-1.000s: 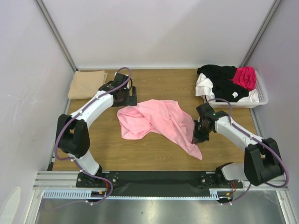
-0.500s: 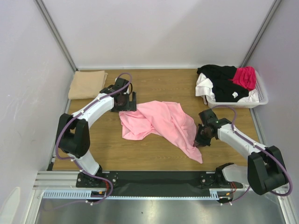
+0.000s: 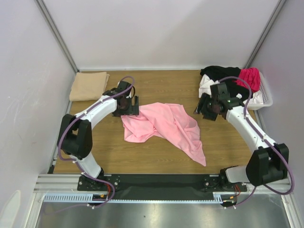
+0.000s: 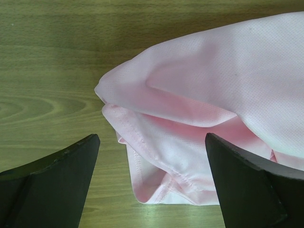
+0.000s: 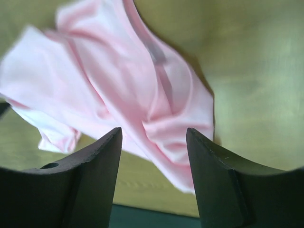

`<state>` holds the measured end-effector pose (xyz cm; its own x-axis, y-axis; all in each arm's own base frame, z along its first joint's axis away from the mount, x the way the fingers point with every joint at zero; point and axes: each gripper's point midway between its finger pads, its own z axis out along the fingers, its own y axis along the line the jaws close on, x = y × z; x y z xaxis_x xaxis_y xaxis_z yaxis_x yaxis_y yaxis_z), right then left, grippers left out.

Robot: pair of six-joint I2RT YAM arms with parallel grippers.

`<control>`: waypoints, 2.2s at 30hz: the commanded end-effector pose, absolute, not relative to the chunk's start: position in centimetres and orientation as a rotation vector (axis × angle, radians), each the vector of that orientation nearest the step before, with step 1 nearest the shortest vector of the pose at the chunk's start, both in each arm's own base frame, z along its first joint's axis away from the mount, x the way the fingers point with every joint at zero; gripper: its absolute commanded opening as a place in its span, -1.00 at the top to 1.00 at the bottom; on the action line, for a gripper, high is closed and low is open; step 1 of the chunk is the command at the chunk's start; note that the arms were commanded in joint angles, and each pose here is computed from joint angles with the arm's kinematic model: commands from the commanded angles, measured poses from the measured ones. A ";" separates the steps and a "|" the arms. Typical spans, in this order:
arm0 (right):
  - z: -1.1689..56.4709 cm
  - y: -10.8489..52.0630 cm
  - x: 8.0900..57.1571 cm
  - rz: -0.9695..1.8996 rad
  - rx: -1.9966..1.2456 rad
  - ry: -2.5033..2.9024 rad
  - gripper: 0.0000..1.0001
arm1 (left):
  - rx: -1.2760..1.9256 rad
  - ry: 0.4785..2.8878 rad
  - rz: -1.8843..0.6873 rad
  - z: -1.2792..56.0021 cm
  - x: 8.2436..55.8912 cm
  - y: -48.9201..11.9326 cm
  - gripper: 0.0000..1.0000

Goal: Fold and stack the t-shirts
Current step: Flatten the tshirt out

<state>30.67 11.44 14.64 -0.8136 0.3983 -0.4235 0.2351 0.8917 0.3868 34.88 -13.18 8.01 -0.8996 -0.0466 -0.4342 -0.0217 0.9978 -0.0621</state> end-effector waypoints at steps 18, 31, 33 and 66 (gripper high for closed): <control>6.4 15.7 37.9 0.627 0.067 2.600 -0.11 | -0.057 2.711 -0.047 7.3 34.5 -12.6 -1.00; 8.7 20.8 37.0 0.803 -0.182 2.533 1.00 | -0.046 2.734 0.018 7.2 34.5 -11.9 -1.00; 10.6 23.2 36.3 0.880 -0.299 2.462 1.00 | -0.060 2.747 0.026 6.9 34.5 -11.8 -1.00; 10.5 16.1 37.2 0.781 0.031 2.512 -0.19 | -0.185 2.756 -0.072 5.0 36.5 -12.9 -0.95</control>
